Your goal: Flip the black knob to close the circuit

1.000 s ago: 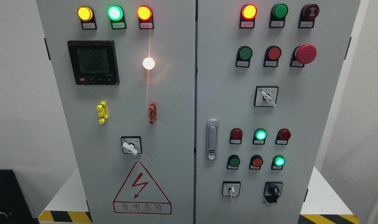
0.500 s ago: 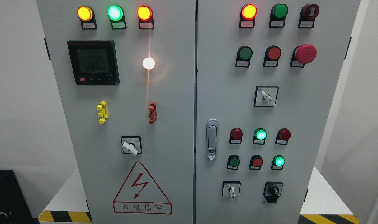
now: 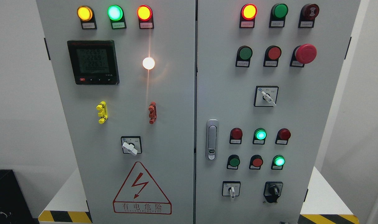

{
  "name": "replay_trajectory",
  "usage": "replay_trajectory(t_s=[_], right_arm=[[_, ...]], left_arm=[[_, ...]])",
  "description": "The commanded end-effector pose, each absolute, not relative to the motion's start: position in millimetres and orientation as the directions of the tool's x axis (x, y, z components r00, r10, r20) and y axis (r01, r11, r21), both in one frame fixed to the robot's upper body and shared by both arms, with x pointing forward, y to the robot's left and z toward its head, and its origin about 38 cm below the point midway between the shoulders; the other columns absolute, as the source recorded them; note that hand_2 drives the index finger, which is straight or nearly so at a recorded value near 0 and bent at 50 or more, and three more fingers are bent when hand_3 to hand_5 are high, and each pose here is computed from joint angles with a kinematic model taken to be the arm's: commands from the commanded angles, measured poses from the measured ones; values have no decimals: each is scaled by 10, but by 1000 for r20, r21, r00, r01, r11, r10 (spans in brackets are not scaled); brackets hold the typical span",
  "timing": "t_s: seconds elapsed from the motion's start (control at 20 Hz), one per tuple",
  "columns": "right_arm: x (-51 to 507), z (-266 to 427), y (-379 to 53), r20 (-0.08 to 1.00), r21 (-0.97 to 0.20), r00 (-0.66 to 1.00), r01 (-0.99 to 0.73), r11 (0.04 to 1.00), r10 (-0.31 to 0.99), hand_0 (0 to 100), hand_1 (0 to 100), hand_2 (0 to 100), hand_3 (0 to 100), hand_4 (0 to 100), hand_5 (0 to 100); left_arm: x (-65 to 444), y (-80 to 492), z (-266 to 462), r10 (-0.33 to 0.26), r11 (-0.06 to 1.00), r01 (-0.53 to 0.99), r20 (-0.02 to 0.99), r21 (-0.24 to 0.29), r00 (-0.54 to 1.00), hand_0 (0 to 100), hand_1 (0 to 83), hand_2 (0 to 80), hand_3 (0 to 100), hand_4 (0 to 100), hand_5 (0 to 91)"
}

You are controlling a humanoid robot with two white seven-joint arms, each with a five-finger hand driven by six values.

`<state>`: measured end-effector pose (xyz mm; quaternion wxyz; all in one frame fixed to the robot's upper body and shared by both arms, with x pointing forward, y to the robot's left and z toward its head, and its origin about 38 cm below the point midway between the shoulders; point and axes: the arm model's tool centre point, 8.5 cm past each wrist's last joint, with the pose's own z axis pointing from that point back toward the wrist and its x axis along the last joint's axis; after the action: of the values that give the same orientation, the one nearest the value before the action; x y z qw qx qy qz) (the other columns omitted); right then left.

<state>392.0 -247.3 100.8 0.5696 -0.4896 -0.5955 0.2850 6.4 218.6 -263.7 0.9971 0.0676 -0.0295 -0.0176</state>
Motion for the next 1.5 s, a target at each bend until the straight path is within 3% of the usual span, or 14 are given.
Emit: replay_trajectory(t_s=[0.0, 0.5, 1.45], right_arm=[[4013, 1186, -2561, 410, -885, 140, 300, 356, 901, 0, 0, 821, 1000, 875, 869], [4092, 1279, -2581, 413, -884, 154, 306, 354, 898, 0, 0, 883, 1000, 914, 906], [4204, 1424, -2599, 422, -882, 165, 302, 361, 892, 0, 10, 889, 1000, 933, 931]], left_arm=[[17, 2172, -2642, -36, 991, 28, 63, 132, 997, 120, 556, 0, 0, 0, 0], [27, 2172, -2642, -36, 991, 28, 65, 132, 997, 120, 556, 0, 0, 0, 0], [17, 2172, -2642, -36, 991, 28, 63, 132, 997, 120, 556, 0, 0, 0, 0]])
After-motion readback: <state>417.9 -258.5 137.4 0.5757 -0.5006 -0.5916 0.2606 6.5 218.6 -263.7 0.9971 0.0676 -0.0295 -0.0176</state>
